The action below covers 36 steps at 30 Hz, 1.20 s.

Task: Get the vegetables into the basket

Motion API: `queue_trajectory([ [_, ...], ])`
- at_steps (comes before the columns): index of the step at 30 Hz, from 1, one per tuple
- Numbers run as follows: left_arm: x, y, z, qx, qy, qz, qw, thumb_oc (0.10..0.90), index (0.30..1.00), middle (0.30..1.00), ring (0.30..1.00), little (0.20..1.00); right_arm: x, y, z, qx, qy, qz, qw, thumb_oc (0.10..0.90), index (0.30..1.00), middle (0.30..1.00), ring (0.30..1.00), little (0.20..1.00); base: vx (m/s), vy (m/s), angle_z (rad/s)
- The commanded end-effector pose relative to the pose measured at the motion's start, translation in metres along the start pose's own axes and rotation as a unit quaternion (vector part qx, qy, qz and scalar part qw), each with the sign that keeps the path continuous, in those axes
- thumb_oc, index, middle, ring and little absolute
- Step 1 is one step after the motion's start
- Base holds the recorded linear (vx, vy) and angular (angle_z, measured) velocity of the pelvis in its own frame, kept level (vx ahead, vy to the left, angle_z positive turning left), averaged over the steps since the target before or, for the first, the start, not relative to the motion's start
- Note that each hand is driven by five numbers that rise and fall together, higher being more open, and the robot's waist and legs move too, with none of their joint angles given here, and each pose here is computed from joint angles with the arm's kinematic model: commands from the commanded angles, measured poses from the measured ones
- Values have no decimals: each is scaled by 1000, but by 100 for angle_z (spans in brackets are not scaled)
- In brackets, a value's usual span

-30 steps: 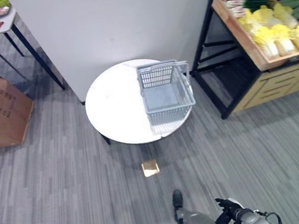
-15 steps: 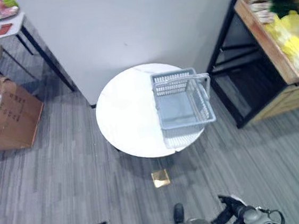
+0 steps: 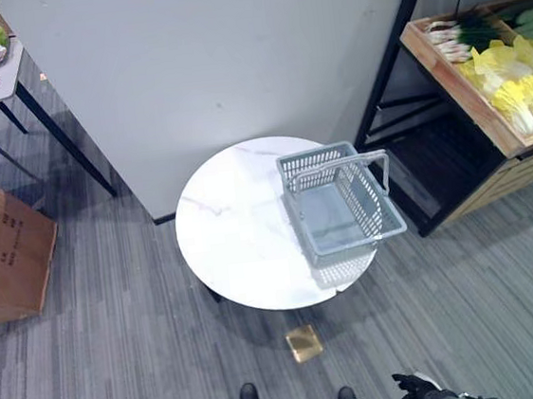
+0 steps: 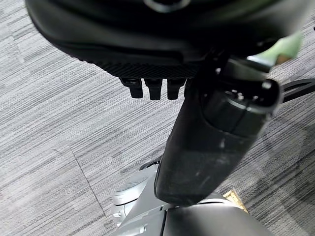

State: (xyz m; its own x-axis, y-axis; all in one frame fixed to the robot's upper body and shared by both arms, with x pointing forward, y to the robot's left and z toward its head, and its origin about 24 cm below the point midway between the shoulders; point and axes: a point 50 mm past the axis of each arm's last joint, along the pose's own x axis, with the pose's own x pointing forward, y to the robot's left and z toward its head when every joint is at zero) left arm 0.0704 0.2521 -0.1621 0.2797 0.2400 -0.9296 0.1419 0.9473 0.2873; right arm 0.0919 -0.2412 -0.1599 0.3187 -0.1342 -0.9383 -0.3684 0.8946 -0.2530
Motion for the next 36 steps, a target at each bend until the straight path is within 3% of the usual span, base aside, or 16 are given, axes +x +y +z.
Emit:
queue_trajectory([
  [1, -1, -15, -8, 16, 20, -20, 999, 900, 1000, 1000, 1000, 1000, 2, -1, 31, -16, -53, 9, 998, 900, 1000, 1000, 1000, 1000, 6, 55, -10],
  [14, -2, -15, -13, 2, 24, -24, 999, 900, 1000, 1000, 1000, 1000, 1, 2, 8, -20, -8, 13, 1000, 900, 1000, 1000, 1000, 1000, 0, 39, -2],
  [23, 0, -5, -1, 12, 5, -13, 1000, 900, 1000, 1000, 1000, 1000, 2, -2, 25, -12, -38, 4, 999, 900, 1000, 1000, 1000, 1000, 3, 92, -5],
  [31, 0, 0, 1, -27, 6, 2, 1000, 900, 1000, 1000, 1000, 1000, 2, -7, 59, -29, -95, 0, 995, 900, 1000, 1000, 1000, 1000, 153, -259, 24],
  [36, 1, -11, 10, -32, -5, -10, 999, 900, 1000, 1000, 1000, 1000, 0, -29, 43, -18, -75, -34, 996, 900, 1000, 1000, 1000, 1000, 81, -445, 3],
])
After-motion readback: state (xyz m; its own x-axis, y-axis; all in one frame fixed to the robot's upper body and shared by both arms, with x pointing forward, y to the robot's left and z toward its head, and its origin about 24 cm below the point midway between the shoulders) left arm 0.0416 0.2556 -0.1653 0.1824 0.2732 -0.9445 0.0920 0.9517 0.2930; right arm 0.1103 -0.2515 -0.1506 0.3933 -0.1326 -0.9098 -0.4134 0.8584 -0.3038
